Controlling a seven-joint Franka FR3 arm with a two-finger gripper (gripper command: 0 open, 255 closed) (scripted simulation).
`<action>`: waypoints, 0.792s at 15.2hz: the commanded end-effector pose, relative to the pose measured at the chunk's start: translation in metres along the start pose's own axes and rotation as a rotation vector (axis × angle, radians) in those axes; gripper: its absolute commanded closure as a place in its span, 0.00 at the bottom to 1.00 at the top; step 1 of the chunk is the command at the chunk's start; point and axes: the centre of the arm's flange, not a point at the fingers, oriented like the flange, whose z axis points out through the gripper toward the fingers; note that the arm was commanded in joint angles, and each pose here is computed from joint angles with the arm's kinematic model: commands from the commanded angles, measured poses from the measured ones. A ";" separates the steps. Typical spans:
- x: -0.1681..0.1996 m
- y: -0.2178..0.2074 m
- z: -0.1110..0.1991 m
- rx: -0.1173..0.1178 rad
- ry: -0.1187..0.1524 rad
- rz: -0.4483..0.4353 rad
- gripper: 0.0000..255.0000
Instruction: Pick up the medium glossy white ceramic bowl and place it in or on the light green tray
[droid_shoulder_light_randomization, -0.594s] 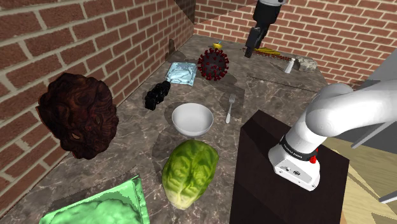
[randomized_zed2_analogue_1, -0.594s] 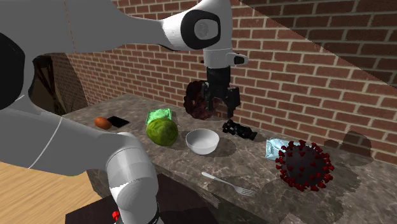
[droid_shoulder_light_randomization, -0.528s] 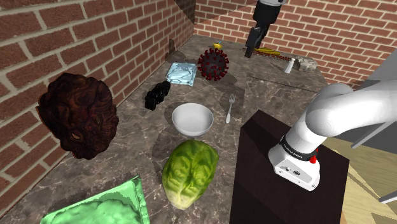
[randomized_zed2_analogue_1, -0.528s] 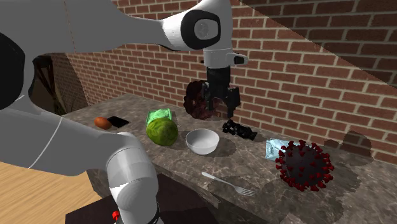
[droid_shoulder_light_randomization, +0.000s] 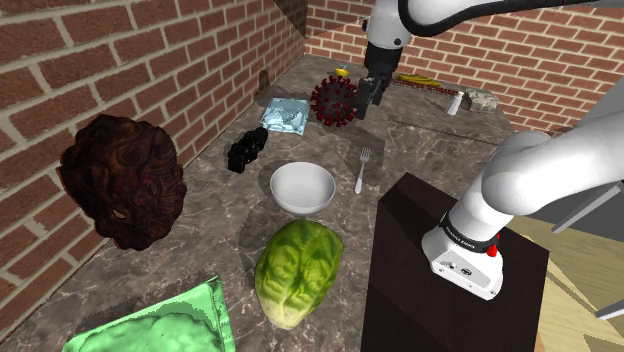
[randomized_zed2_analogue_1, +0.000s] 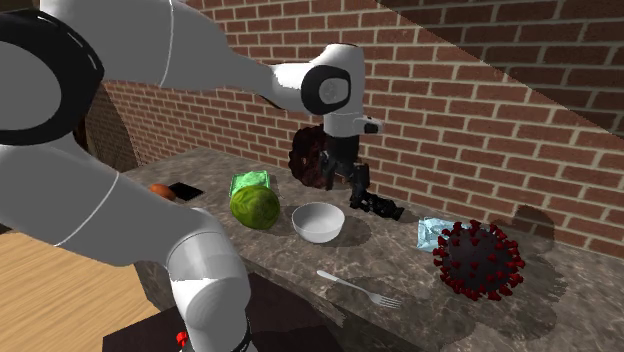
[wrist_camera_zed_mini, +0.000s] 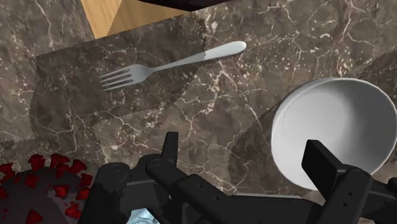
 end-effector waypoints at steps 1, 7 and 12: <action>0.011 -0.011 0.019 0.011 -0.010 0.009 0.00; 0.045 -0.046 0.082 0.043 -0.043 0.032 0.00; 0.070 -0.074 0.131 0.068 -0.069 0.051 0.00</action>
